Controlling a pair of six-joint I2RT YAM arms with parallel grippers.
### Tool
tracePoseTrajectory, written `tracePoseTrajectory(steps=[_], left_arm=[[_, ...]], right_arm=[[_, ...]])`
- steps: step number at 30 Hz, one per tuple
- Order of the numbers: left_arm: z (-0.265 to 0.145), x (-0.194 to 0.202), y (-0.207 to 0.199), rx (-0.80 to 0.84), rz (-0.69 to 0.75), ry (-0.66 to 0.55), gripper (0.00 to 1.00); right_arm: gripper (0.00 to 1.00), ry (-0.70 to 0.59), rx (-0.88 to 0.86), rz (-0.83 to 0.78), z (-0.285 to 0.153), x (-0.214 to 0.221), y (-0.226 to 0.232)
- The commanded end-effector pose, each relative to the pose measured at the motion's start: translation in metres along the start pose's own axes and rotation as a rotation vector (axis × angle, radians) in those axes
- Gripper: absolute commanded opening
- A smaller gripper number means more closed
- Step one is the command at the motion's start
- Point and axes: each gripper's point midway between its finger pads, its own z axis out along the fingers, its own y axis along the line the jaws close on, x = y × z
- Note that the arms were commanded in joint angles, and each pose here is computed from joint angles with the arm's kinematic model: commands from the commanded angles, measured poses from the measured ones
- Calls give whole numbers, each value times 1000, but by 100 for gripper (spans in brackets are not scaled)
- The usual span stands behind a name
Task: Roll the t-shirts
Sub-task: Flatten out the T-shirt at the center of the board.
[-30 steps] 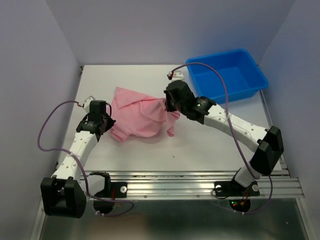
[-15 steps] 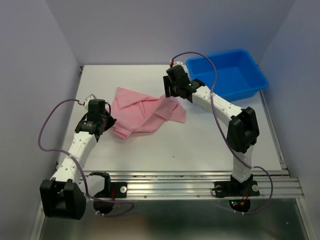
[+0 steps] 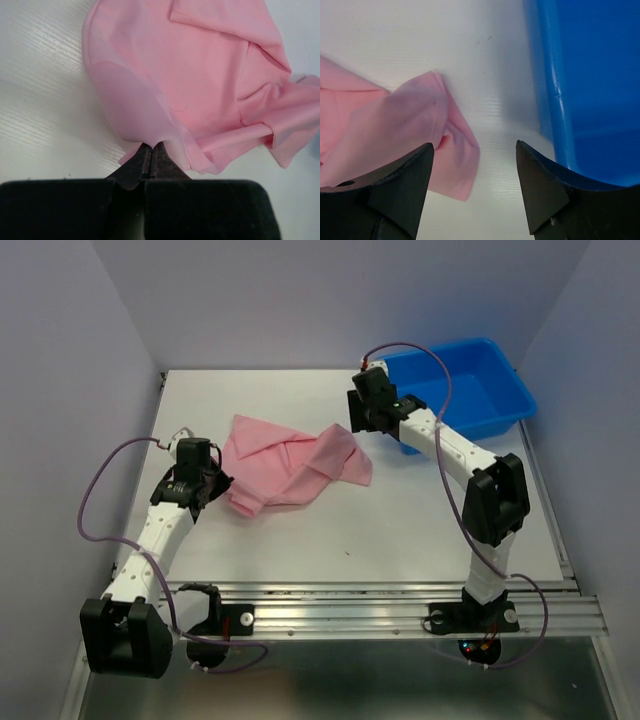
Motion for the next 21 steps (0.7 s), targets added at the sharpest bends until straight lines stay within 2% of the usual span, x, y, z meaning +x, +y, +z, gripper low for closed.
tracePoseTrajectory(steps=[1, 6, 11, 15, 17, 21], left_arm=[[-8, -9, -5, 32, 10, -33, 0], [-12, -9, -5, 36, 9, -35, 0], [-15, -12, -7, 41, 9, -43, 0], [-16, -14, -8, 46, 8, -49, 0], [-17, -15, -10, 49, 8, -50, 0], [-18, -18, -9, 44, 12, -61, 0]], right_arm=[[72, 7, -23, -13, -8, -3, -6], [72, 74, -126, -19, -27, 28, 1], [72, 92, -222, 2, -65, 49, -2], [73, 115, -191, 10, -77, 73, -18], [77, 132, -126, -6, -72, 87, -31], [78, 173, -36, 8, -53, 94, -53]])
